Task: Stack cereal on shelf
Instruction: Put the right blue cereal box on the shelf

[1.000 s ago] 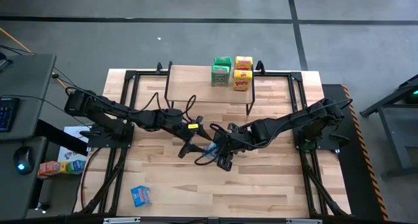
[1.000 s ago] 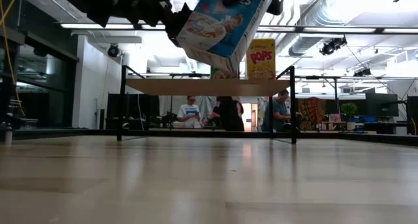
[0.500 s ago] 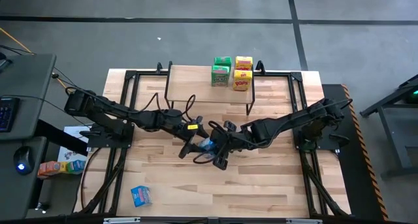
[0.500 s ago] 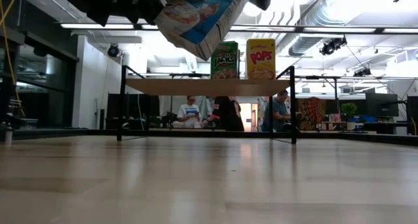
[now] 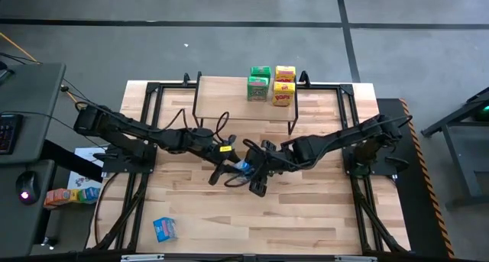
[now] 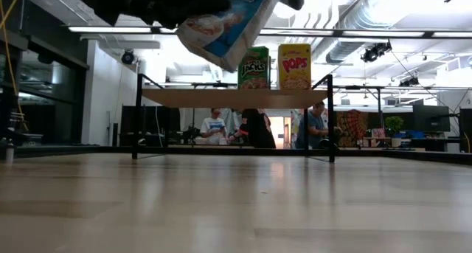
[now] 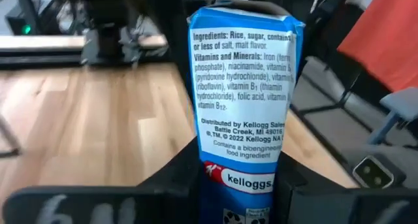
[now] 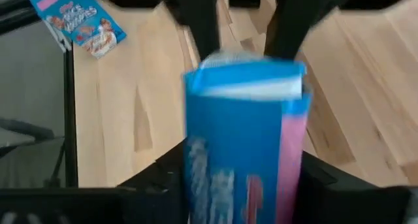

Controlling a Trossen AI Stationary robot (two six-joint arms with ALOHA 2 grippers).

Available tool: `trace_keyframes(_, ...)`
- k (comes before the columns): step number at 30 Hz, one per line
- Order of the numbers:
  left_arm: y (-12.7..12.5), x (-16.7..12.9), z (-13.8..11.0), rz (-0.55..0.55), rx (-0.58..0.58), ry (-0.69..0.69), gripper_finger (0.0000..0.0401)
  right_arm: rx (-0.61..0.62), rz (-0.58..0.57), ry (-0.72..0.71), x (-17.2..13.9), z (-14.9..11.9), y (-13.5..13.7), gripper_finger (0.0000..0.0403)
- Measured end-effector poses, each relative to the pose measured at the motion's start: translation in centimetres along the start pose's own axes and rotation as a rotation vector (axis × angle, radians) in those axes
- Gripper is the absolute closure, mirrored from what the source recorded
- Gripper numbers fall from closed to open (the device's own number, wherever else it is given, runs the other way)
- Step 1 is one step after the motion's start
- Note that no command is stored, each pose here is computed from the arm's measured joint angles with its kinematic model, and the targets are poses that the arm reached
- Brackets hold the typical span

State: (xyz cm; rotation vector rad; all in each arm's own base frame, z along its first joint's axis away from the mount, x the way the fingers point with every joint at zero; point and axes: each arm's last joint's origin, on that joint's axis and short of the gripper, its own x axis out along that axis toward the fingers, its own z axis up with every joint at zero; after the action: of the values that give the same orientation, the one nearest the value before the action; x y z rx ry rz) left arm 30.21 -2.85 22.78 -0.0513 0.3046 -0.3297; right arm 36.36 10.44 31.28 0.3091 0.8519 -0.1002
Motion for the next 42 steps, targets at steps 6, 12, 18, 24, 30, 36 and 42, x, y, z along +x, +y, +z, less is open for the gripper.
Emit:
trace_keyframes(6, 0.7, -3.4, 1.4, 0.11, -0.033, 0.13, 0.0308, 0.02, -0.059, 0.119, -3.3, 0.9, -0.2, 0.0185)
trace_keyframes(12, 0.7, -8.2, 2.5, 0.422, 0.016, 0.084, 0.0308, -0.043, -0.319, 0.297, -5.0, -2.6, 0.2, 0.0175)
trace_keyframes(18, 1.5, -12.9, 4.1, 0.529, 0.136, -0.215, 0.0308, -0.027, -0.577, 0.452, -3.9, -8.3, -1.1, 0.0176)
trace_keyframes(24, 4.6, -15.6, 5.5, 0.509, 0.21, -0.38, 0.0308, 0.109, -0.523, 0.417, -3.2, -12.9, -4.1, 0.0176)
trace_keyframes(30, 10.6, -15.4, 3.9, 0.512, 0.158, -0.293, 0.0308, 0.188, -0.325, 0.165, -3.4, -15.4, -5.9, 0.0176)
trace_keyframes(36, 16.3, -15.9, 0.9, 0.484, 0.067, -0.285, 0.0308, 0.183, -0.158, -0.095, -3.8, -15.8, -6.2, 0.0176)
trace_keyframes(42, 19.2, -15.4, -1.2, 0.514, 0.043, -0.319, 0.0308, 0.152, -0.116, -0.167, -3.5, -15.8, -6.2, 0.0176)
